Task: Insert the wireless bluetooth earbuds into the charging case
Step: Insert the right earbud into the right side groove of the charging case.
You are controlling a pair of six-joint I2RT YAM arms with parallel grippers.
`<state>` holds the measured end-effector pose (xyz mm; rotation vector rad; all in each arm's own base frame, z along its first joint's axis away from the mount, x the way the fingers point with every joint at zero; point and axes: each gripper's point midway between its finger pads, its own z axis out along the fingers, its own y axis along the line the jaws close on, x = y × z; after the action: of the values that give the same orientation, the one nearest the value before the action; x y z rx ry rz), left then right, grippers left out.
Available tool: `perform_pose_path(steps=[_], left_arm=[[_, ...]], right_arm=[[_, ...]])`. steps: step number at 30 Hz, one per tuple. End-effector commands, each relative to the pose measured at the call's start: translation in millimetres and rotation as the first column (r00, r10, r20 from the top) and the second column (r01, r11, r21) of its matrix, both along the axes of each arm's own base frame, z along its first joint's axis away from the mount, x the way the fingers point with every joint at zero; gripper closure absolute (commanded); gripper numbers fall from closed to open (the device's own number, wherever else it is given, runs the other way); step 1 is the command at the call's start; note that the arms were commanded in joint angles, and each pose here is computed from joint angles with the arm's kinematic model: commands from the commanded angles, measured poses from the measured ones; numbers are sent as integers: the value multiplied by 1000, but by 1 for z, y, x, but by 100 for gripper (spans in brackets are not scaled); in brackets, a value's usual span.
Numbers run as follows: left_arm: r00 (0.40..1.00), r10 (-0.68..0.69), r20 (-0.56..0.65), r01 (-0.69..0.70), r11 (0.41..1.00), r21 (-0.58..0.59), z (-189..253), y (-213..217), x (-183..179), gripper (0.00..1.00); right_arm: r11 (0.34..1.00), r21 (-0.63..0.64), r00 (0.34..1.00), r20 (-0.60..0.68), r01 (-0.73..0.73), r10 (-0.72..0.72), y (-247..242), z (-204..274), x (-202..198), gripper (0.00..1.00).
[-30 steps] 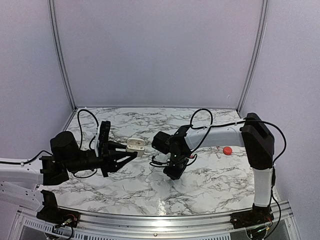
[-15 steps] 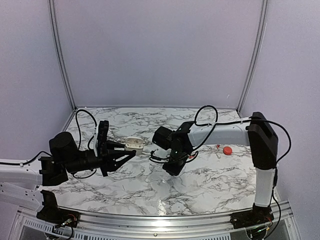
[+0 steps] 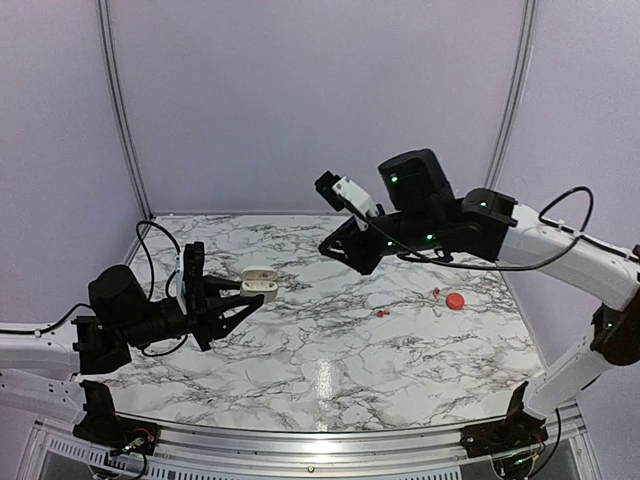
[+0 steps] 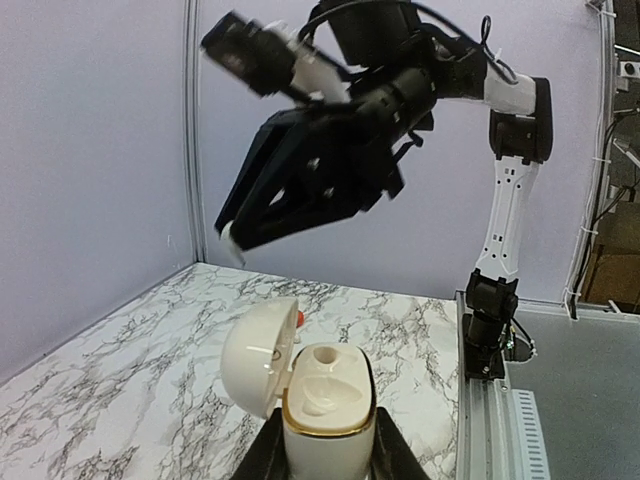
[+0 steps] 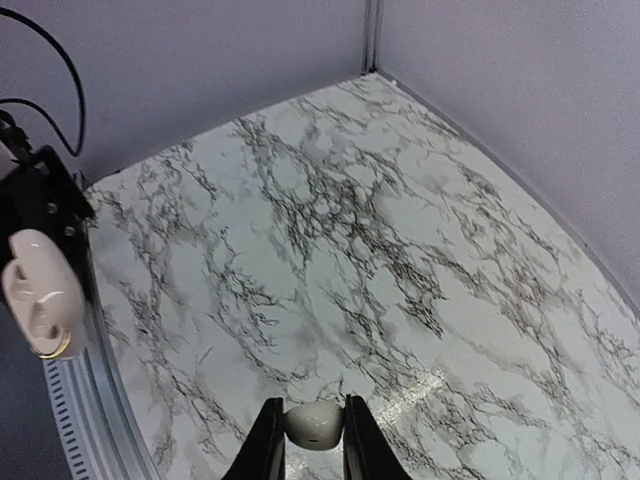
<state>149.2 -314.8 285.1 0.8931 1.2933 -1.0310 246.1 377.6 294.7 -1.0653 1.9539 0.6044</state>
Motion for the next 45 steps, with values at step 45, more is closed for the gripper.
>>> perform_pose_path(steps=[45], left_arm=[[990, 108, 88, -88, 975, -205, 57, 15, 11, 100]], right_arm=[[765, 589, 964, 125, -263, 235, 70, 100, -93, 87]])
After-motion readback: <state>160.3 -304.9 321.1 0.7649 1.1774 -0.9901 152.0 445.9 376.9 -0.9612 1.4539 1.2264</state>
